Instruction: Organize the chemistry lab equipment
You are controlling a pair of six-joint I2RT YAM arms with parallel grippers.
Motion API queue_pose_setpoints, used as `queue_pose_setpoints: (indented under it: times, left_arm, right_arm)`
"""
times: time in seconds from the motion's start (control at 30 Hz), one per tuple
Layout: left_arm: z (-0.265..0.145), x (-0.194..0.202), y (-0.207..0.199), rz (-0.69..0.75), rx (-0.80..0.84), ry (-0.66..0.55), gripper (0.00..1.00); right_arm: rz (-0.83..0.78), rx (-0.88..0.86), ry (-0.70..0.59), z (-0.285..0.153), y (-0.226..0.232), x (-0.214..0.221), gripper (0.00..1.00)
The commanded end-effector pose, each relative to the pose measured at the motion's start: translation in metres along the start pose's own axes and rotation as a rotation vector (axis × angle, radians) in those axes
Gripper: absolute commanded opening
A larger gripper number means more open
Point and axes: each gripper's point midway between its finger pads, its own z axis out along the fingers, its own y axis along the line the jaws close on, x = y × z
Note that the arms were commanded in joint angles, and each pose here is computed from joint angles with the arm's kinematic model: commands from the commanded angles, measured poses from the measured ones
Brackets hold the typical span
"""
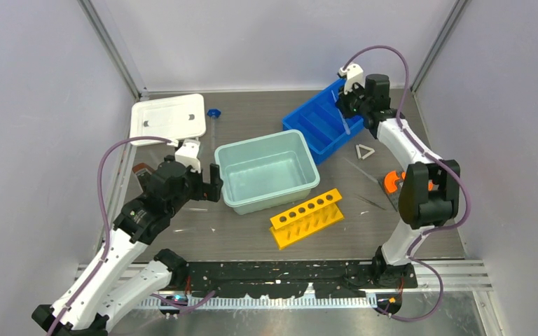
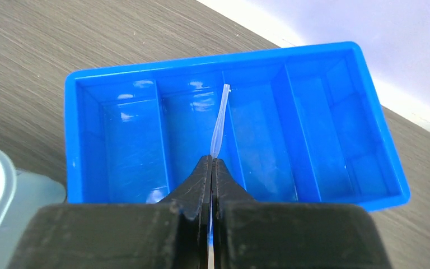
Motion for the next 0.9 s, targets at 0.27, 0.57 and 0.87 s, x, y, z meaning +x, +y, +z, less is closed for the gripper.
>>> queue_pose_setpoints:
  times: [0.27, 0.57, 0.87]
  left_arm:
    - [0.0, -0.013, -0.001, -0.002, 0.001, -0.059, 1.0]
    - [0.001, -0.013, 0.002, -0.002, -0.012, -0.06, 1.0]
    - [0.001, -0.013, 0.0, -0.003, -0.005, -0.058, 1.0]
  right_arm:
    - [-0.264, -0.081, -0.07, 0.062, 0.011, -0.009, 0.06]
    - [-0.343, -0.112, 0.015, 0.09, 0.028, 0.028, 0.06]
    - [-0.304, -0.097, 0.078, 0.089, 0.027, 0.047, 0.21]
